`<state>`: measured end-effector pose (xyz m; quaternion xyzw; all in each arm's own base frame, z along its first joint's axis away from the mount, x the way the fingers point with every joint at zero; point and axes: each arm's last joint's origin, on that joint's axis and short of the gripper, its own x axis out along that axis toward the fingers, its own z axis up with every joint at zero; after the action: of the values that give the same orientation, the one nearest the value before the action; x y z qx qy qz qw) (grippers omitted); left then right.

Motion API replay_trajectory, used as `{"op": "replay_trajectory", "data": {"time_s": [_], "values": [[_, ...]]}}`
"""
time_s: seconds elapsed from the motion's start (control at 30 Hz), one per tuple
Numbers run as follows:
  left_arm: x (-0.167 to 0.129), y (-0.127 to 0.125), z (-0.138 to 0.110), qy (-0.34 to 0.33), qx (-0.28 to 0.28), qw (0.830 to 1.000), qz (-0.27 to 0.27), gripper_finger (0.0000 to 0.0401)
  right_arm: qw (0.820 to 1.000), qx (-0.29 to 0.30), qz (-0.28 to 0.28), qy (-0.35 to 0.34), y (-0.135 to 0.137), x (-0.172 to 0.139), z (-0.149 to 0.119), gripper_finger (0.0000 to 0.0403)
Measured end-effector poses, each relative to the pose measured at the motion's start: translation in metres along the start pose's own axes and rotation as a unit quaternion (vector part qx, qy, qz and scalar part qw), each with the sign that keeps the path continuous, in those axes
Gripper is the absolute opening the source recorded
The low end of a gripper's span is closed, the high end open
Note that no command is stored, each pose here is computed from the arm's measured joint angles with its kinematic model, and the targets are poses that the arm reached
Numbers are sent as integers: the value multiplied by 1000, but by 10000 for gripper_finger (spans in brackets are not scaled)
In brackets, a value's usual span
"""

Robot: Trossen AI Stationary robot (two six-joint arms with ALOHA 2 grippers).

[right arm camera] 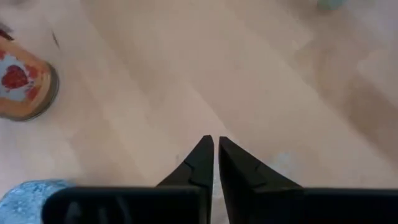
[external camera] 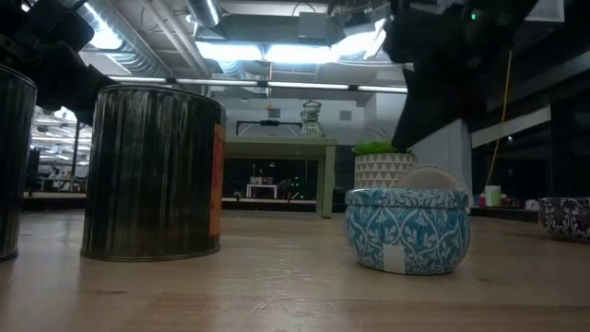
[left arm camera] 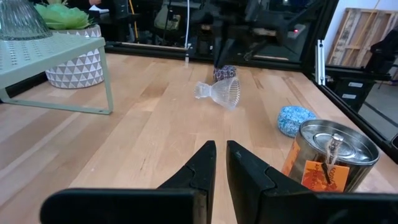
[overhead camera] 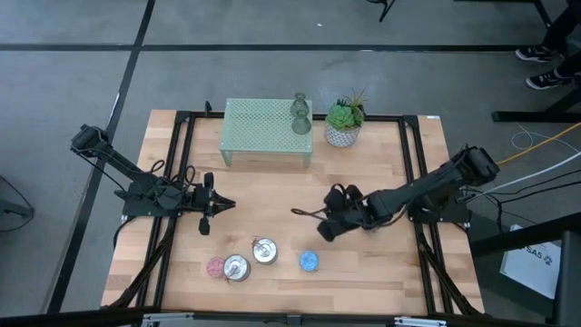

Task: Pick & Place candle stick holders
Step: Put the transparent glass candle holder on the shelf

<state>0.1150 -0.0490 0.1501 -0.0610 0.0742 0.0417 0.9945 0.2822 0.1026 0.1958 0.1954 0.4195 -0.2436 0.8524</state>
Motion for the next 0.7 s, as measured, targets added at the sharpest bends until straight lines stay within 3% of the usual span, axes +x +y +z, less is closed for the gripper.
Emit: {"op": "replay_trajectory", "data": {"time_s": [0.27, 0.47, 0.7], "values": [[0, 0, 0, 0, 0, 1000, 1, 31, 998, 32, 58, 10, -5, 17, -9, 29], [0, 0, 0, -1, 0, 1000, 3, 31, 987, 17, 116, 107, -2, 14, -21, 29], [0, 0, 0, -1, 0, 1000, 4, 31, 973, -9, 114, 198, -6, 11, -36, 30]]}}
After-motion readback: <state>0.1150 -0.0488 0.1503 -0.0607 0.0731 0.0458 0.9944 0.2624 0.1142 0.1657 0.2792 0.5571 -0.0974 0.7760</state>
